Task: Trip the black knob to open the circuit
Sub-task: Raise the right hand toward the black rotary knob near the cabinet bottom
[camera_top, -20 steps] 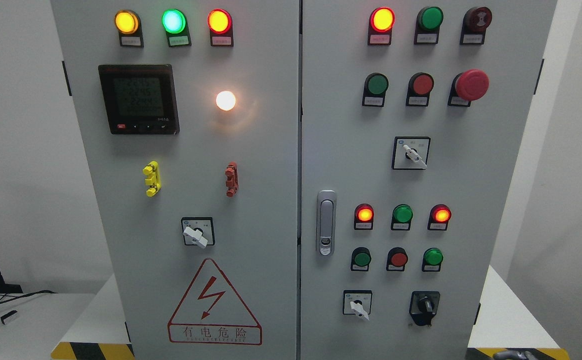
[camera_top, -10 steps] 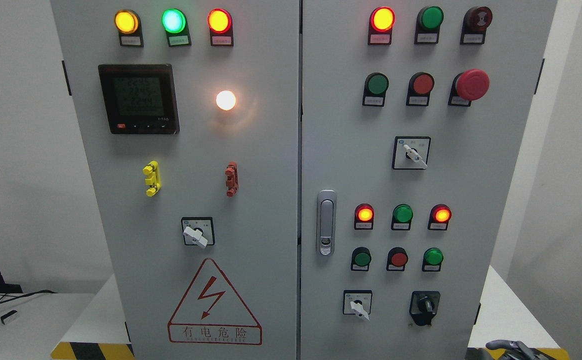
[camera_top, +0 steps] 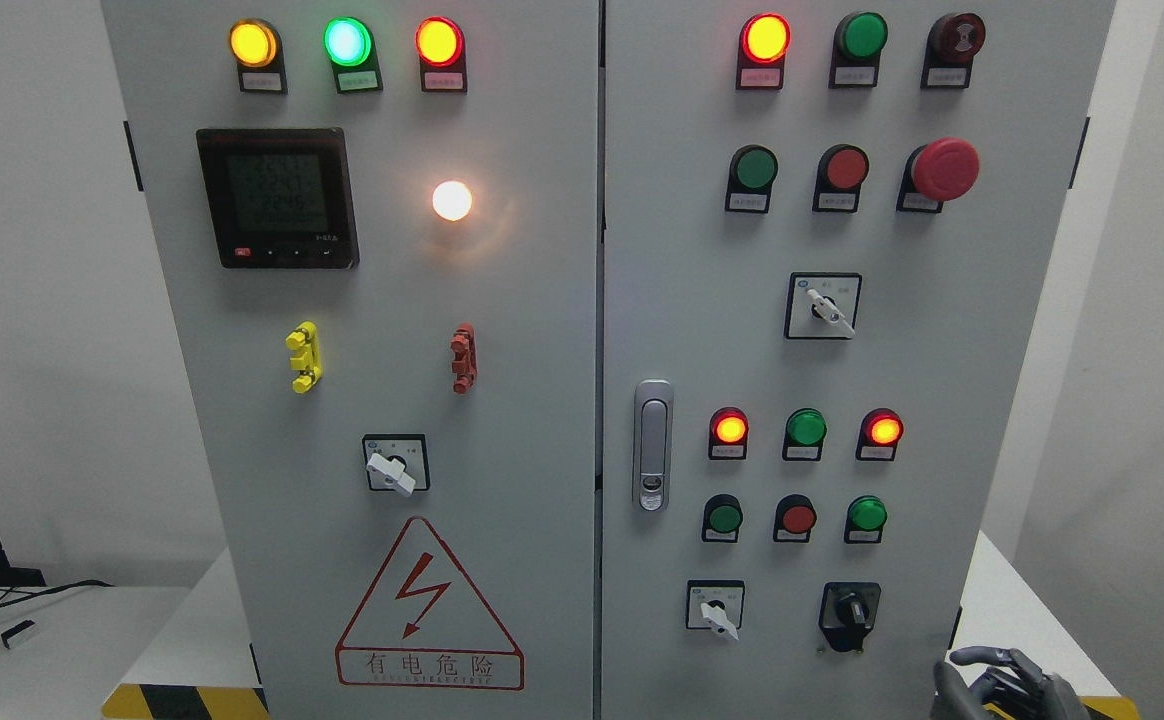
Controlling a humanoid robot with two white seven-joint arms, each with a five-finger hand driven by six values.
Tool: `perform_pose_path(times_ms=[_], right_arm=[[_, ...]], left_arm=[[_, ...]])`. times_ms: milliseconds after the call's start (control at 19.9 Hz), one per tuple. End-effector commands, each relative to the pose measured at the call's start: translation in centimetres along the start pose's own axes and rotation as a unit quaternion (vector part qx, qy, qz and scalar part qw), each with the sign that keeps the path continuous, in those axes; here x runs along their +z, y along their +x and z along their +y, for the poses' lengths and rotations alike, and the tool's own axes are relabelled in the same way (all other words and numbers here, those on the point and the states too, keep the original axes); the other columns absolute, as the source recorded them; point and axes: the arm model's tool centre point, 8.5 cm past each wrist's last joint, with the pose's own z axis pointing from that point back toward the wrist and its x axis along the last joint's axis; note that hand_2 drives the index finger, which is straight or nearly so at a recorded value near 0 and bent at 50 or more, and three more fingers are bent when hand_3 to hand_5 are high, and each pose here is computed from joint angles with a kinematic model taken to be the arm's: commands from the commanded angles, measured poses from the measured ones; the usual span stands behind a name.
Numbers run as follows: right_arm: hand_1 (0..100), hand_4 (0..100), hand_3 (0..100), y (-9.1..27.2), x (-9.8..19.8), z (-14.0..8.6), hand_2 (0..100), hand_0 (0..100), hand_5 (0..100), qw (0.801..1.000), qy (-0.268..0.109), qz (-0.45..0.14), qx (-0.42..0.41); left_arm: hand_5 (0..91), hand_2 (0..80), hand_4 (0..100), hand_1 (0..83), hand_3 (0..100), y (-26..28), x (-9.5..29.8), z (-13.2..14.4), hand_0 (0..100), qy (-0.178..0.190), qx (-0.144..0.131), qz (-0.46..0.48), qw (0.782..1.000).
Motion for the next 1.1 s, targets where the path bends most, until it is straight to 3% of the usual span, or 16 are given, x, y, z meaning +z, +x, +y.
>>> perform_pose_path(times_ms=[0, 251, 1053], right_arm=[[79, 78, 85, -0.7, -0.6, 2.3, 49, 36, 82, 1.0, 0.021, 0.011, -0.007], [78, 78, 85, -1.1, -0.6, 3.8, 49, 37, 82, 0.999, 0.034, 0.016, -0.014], [77, 77, 85, -0.6, -0.8, 5.4, 49, 39, 81, 0.999, 0.041, 0.01, -0.02]], left_arm=[[0.0, 0.0, 0, 38.9, 0, 0.0, 0.0, 0.0, 12, -0.002, -0.015, -0.001, 1.0], [0.0, 0.0, 0, 38.9, 0, 0.0, 0.0, 0.0, 12, -0.002, -0.015, -0.001, 1.0], [0.0, 0.0, 0, 38.9, 0, 0.0, 0.0, 0.0, 12, -0.002, -0.015, -0.001, 1.0]])
